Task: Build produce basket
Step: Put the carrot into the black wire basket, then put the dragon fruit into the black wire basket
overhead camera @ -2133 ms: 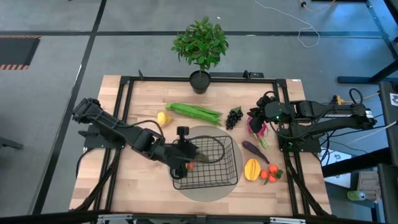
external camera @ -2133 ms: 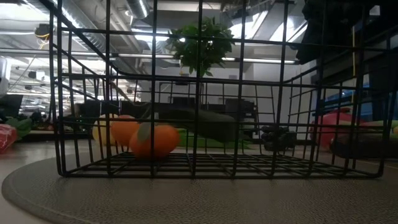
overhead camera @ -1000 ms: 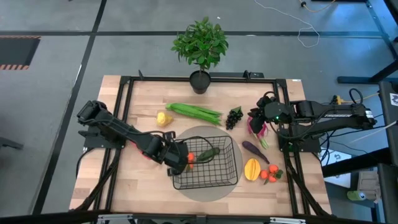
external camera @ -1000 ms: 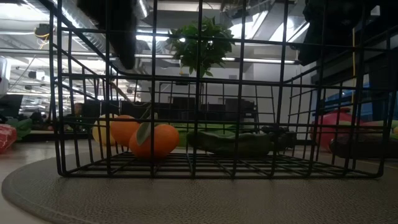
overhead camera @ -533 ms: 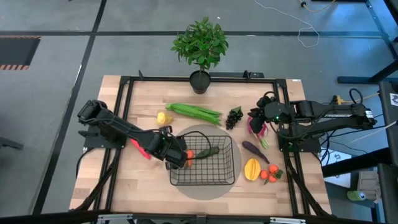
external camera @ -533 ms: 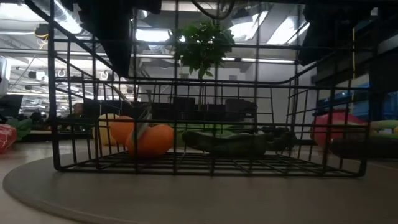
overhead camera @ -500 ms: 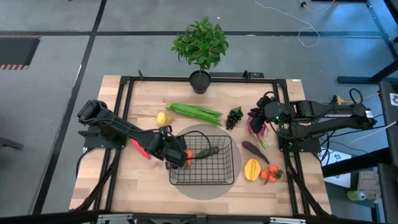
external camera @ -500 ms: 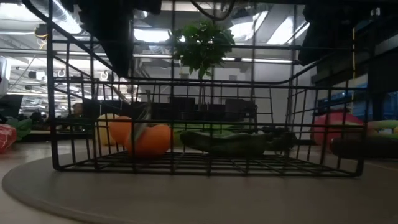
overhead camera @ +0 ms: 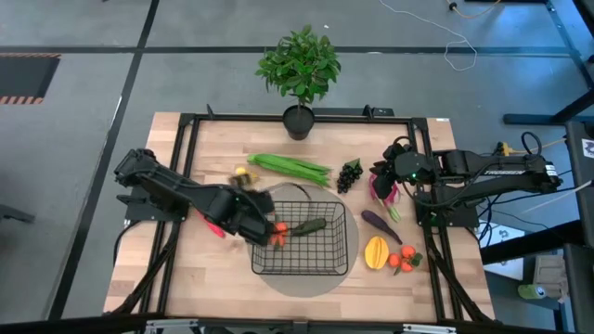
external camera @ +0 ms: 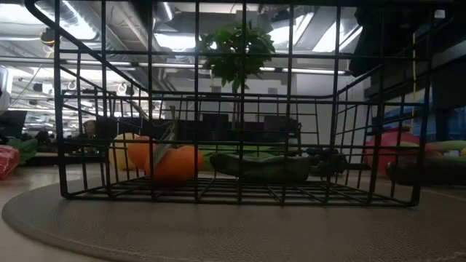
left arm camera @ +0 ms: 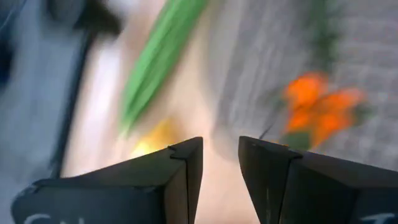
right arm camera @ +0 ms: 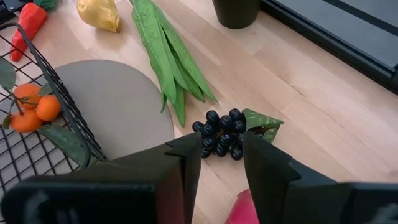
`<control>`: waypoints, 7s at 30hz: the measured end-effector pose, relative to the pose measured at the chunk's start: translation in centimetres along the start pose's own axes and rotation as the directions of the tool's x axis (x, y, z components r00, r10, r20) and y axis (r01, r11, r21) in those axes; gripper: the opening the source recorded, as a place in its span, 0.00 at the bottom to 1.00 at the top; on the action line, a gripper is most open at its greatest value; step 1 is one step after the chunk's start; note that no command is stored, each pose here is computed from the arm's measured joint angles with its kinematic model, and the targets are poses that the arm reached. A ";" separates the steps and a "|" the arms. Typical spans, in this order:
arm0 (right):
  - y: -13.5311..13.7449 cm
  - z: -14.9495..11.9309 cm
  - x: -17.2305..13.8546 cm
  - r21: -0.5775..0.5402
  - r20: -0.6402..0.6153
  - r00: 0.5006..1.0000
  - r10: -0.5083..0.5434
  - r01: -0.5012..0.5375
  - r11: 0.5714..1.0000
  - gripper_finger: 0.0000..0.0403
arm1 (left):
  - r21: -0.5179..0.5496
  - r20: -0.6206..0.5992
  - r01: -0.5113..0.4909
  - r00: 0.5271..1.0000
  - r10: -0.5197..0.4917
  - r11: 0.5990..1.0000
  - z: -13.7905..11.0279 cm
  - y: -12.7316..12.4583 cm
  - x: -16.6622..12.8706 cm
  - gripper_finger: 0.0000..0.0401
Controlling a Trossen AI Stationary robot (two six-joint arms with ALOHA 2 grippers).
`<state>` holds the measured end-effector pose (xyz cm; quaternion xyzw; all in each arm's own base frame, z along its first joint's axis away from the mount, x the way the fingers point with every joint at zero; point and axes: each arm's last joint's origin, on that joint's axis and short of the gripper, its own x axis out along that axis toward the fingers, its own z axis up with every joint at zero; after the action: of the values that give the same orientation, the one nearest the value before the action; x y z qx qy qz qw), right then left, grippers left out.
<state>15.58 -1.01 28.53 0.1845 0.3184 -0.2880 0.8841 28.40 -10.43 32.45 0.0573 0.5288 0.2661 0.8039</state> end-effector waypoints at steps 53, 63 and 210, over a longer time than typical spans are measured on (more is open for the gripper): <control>0.2 -0.5 1.0 -0.038 0.022 0.999 0.035 -0.034 0.999 0.27 | -0.290 -0.036 0.013 0.999 -0.025 0.957 -15.1 0.4 10.4 0.23; 0.2 -0.5 1.0 -0.034 0.022 0.999 0.035 -0.035 0.999 0.27 | -0.254 -0.085 0.012 0.996 -0.035 0.967 -12.1 3.6 4.8 0.23; 0.3 -1.1 0.9 0.006 -0.078 0.991 0.107 -0.107 0.994 0.27 | -0.099 0.368 0.271 0.904 -0.218 0.957 -4.5 11.5 -0.8 0.40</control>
<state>15.86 -0.62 27.17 0.2133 0.3421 -0.2329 0.8850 19.94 -1.88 35.41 -0.0224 0.3575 0.1866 0.9148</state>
